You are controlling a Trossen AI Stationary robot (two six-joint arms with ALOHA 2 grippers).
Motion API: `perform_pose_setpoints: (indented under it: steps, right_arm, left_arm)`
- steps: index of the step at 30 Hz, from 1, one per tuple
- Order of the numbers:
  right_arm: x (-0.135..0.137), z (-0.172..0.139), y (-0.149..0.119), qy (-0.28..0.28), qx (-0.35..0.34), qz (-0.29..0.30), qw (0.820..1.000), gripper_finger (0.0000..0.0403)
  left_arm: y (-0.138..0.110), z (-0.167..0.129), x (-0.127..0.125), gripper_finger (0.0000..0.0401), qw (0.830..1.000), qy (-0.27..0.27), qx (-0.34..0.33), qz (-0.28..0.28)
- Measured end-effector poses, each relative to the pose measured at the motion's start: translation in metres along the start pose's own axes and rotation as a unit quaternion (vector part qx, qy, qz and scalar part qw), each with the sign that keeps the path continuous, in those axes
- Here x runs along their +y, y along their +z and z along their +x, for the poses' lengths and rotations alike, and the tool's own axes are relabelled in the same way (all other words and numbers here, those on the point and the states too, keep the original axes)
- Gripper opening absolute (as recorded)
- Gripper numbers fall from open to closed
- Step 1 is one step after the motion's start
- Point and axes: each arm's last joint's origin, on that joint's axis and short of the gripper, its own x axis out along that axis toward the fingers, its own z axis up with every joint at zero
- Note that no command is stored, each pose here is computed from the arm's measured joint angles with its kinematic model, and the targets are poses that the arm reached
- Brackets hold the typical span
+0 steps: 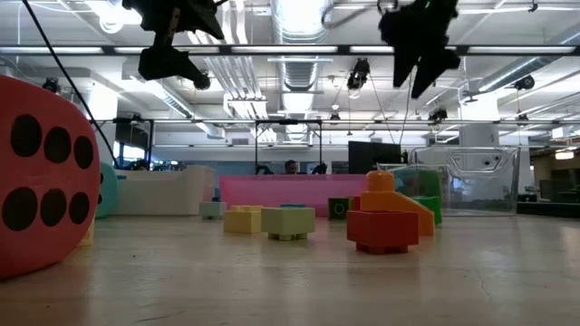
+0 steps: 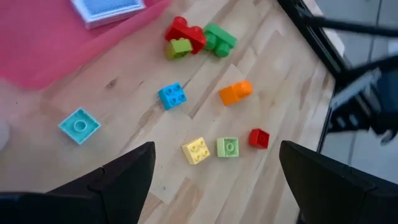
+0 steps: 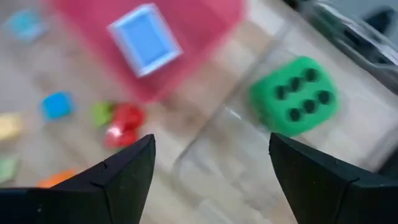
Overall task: Pick & Place Toys
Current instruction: Put the orange game piece into the white bin
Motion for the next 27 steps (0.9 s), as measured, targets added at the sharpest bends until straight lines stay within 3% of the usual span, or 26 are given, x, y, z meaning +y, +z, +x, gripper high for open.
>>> perform_pose_setpoints:
  steps: [6, 13, 21, 27]
  right_arm:
    - [0.038, -0.021, -0.039, 0.059, -0.009, -0.052, 0.997, 0.0306]
    - [0.088, -0.018, -0.092, 0.12, 0.01, -0.163, 0.979, 0.0306]
    - [0.139, 0.019, -0.124, 0.136, -0.009, -0.155, 0.978, 0.0306]
    - [0.168, 0.06, -0.136, 0.103, 0.006, -0.176, 0.979, 0.0306]
  left_arm:
    - [-0.006, 0.001, -0.006, 0.0347, 1.0, -0.007, 0.01, 0.027]
    - [-0.022, 0.0, -0.042, 0.0341, 0.976, -0.087, -0.024, 0.197]
    - [-0.042, -0.002, -0.059, 0.0304, 0.965, -0.106, -0.025, 0.239]
    - [-0.052, -0.003, -0.066, 0.028, 0.962, -0.117, -0.012, 0.247]
